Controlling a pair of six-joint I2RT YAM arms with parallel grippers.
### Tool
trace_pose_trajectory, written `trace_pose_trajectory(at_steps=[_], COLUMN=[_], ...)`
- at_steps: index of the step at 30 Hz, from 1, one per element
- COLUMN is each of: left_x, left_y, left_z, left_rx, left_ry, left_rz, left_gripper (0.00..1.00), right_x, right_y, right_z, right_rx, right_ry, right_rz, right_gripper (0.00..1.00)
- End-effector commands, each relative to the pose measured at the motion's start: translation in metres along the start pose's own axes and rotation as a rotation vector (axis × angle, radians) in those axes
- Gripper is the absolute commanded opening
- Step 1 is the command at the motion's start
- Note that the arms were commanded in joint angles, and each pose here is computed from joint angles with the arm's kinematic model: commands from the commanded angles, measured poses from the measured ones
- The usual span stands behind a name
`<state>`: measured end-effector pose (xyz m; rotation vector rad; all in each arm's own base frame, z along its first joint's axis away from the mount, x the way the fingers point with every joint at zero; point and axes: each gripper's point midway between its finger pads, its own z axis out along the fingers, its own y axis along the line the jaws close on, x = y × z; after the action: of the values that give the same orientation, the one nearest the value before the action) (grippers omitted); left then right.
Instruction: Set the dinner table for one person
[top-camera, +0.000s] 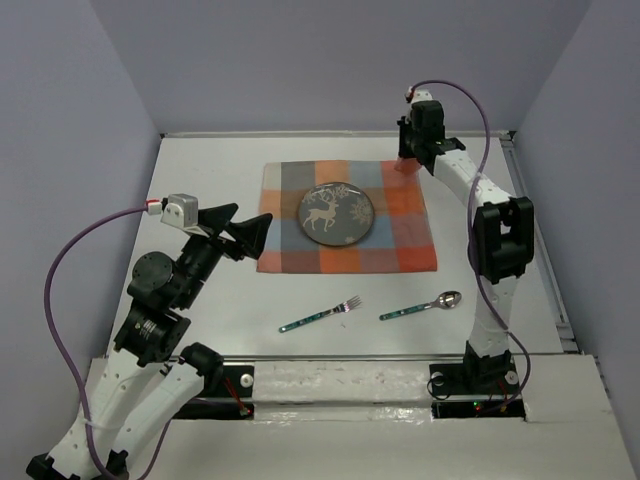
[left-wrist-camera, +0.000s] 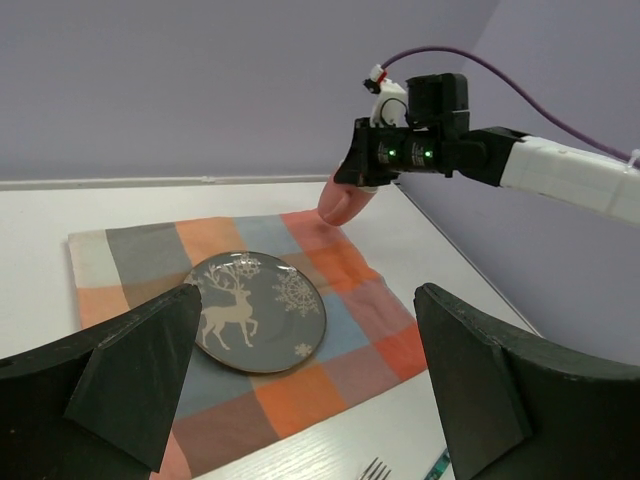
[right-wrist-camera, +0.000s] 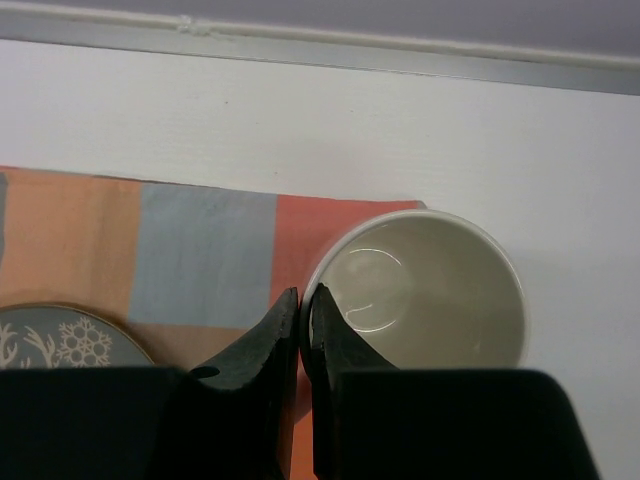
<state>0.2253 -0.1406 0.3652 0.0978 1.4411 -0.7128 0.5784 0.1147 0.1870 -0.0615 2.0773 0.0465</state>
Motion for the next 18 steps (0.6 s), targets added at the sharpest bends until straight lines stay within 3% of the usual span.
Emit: trace_pose_trajectory(at_steps=[1, 18], left_x=[-0.011, -0.009], left_y=[-0.004, -0.002], left_z=[0.003, 0.005], left_rx=[0.024, 0.017], left_ry=[-0.045, -0.039], left_rz=[0.010, 0.015], left_gripper=[0.99, 0.99], right_x=[-0.051, -0.006], right_y=[0.023, 0.026], right_z=[-0.005, 0.040], right_rx=[-0.061, -0.020], right_ry=[-0.106, 0.014], right_rz=[-0.077, -0.172], right_gripper=[0.00, 0.00])
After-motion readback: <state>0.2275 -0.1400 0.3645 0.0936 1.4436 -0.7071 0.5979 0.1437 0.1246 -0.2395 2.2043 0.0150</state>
